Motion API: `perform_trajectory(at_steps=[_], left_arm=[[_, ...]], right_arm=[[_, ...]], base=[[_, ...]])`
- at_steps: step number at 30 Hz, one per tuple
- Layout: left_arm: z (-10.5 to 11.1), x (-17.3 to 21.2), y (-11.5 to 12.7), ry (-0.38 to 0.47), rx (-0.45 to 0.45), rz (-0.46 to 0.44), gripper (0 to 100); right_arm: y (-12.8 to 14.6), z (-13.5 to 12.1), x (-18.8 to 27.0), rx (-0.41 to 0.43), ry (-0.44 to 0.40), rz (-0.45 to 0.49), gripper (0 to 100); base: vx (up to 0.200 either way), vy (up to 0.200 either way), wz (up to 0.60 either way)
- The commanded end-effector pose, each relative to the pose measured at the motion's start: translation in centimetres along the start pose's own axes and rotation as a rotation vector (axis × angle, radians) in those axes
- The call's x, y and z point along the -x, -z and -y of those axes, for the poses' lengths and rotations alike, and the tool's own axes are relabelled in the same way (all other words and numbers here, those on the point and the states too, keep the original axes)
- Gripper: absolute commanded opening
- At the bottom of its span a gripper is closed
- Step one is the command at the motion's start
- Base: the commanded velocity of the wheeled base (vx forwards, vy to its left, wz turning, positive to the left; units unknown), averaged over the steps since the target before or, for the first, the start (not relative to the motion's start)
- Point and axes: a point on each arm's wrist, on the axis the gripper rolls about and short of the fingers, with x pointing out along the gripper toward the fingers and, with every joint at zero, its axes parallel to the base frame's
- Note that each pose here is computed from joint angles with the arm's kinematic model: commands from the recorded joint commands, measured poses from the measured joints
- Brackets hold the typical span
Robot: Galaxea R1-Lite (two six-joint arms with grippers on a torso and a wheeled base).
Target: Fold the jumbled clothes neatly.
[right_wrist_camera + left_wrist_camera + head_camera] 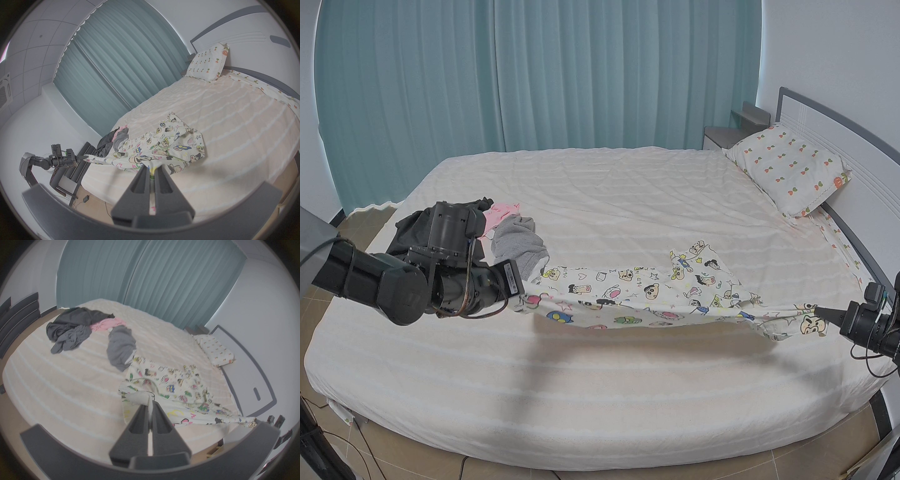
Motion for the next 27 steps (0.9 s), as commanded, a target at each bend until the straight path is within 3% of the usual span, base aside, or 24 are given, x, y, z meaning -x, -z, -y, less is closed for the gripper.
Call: perform_trajectory(at_steps=[1, 8, 11, 14, 21, 27], left_arm=[[-1.5, -0.1, 2.6, -0.050, -0.007, -0.087, 0], [-3.1, 0.9, 6.3, -0.103, -0.030, -0.205, 0], [-3.2, 1.2, 6.9, -0.106, -0.037, -0.223, 0], [-3.1, 2.0, 8.8, -0.105, -0.071, -0.275, 0], [-3.1, 2.2, 10.7, -0.113, -0.111, -0.338, 0], [-3.7, 2.6, 12.0, -0.130, -0.152, -0.387, 0]], right_arm=[[2.0, 0.2, 0.6, -0.005, 0.021, -0.053, 0], [6.1, 0.5, 2.0, 0.067, 0.044, -0.188, 0], [6.5, 0.5, 2.1, 0.067, 0.044, -0.202, 0], [7.5, 0.5, 2.3, 0.044, 0.047, -0.271, 0], [9.0, 0.6, 2.9, 0.064, 0.052, -0.398, 0], [10.0, 0.7, 2.9, 0.020, 0.052, -0.491, 0]], base=[[0.000, 0.000, 0.00], [0.000, 0.000, 0.00], [0.000, 0.000, 0.00], [0.000, 0.000, 0.00], [0.000, 0.000, 0.00], [0.000, 0.000, 0.00]])
